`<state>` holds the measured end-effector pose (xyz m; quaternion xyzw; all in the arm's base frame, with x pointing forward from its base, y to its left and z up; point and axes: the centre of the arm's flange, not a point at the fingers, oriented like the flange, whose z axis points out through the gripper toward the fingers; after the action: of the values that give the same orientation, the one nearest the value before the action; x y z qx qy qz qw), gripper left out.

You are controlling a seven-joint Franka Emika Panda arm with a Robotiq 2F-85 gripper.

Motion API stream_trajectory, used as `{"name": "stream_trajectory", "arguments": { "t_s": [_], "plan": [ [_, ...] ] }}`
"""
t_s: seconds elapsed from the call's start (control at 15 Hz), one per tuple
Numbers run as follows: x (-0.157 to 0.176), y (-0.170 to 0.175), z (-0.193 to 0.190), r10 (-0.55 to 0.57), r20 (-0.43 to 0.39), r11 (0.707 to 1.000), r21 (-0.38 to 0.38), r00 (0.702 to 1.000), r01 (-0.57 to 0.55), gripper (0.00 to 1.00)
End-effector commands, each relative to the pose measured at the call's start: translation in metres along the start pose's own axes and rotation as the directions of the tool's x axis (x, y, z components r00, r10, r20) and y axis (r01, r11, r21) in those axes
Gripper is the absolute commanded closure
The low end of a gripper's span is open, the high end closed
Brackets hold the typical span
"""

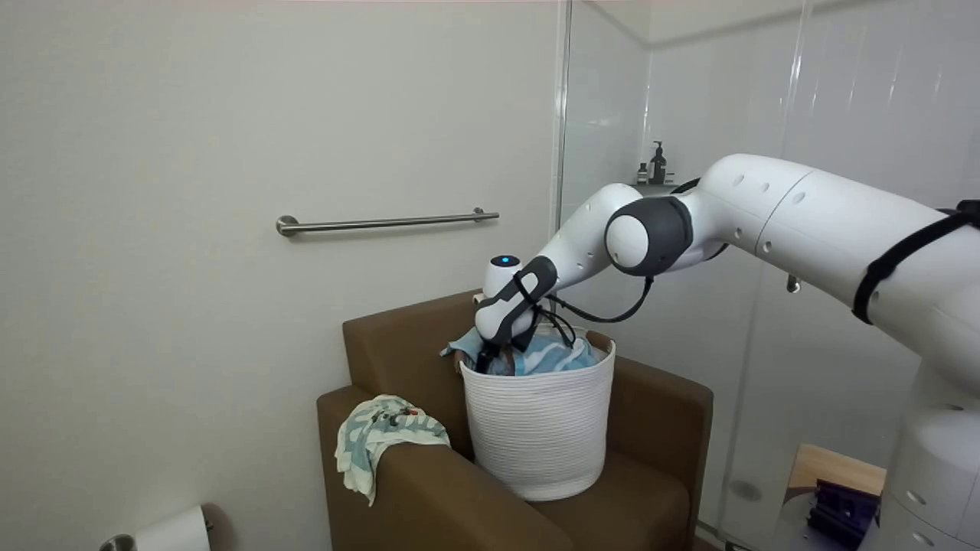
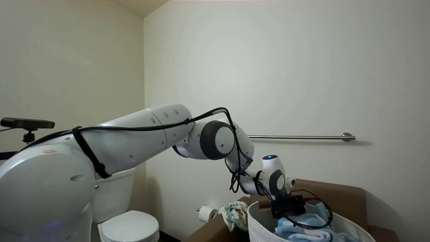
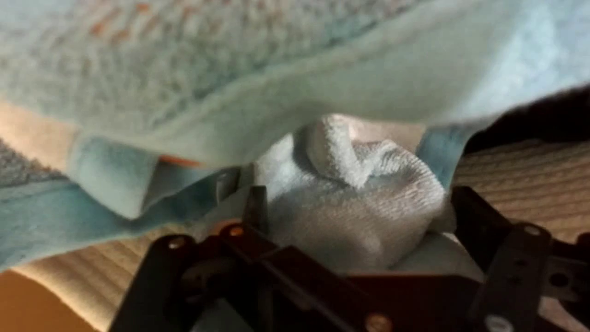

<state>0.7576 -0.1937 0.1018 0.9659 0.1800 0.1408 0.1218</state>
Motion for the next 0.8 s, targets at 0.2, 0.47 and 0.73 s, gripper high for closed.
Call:
{"name": "stream_trajectory", "arguments": {
  "t_s": [0.2, 0.47, 0.73],
  "plan": [
    [-0.002, -0.008, -0.039, -0.034, -0.051, 0.997, -0.069, 0.998, 0.031, 0.0],
    [-0.021, -0.011, -0.032, -0.065, 0.001, 0.997, -0.035, 0.998, 0.065, 0.0],
    [-0.064, -0.014, -0.02, -0.078, 0.112, 0.997, 0.028, 0.991, 0.075, 0.0]
  ]
}}
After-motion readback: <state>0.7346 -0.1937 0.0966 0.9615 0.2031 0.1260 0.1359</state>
